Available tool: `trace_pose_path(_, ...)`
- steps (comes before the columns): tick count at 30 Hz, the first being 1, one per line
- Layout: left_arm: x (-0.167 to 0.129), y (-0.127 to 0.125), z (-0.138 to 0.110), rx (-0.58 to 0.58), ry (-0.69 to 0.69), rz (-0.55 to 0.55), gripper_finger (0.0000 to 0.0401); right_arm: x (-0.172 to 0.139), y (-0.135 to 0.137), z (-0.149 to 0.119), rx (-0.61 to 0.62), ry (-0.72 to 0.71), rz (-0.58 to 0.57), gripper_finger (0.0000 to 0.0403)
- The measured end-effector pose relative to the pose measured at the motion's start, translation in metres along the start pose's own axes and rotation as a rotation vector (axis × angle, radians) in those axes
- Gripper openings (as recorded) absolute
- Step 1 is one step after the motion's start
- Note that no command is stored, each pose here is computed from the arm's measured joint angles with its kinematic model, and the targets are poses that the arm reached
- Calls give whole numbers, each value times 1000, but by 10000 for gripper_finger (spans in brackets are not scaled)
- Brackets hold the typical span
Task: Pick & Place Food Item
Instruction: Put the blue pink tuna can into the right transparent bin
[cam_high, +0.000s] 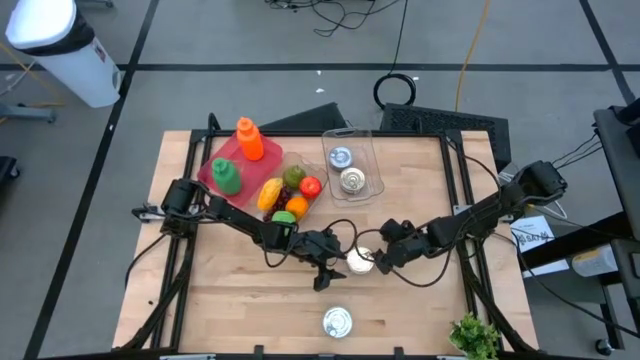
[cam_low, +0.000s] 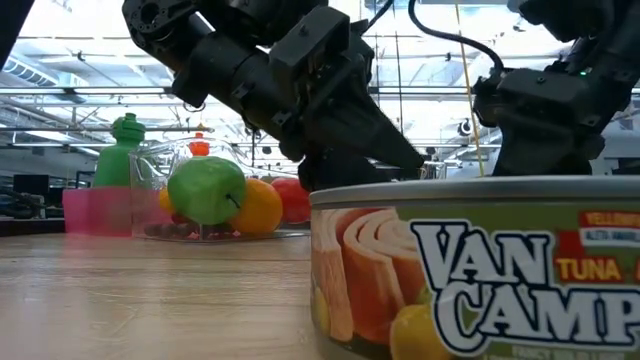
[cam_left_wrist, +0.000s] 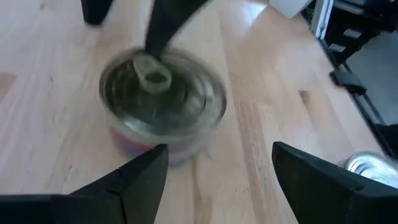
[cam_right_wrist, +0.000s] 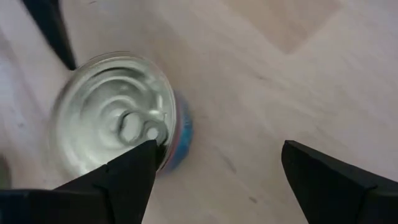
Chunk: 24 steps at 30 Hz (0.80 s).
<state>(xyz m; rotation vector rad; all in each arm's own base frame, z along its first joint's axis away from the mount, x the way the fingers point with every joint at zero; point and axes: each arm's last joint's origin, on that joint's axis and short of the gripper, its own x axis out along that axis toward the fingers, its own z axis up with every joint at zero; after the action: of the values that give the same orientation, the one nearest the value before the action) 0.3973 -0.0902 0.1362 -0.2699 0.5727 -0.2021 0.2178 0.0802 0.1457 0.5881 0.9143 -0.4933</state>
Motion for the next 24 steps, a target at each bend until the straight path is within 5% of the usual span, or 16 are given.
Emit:
trace_pose_path(14,0,0,-2,-4,19,5,301,0,-21,-9,-1,75,-203,325)
trace_pose_path(24,0,0,-3,-4,23,6,301,-23,-14,-4,-146,-27,-100,325)
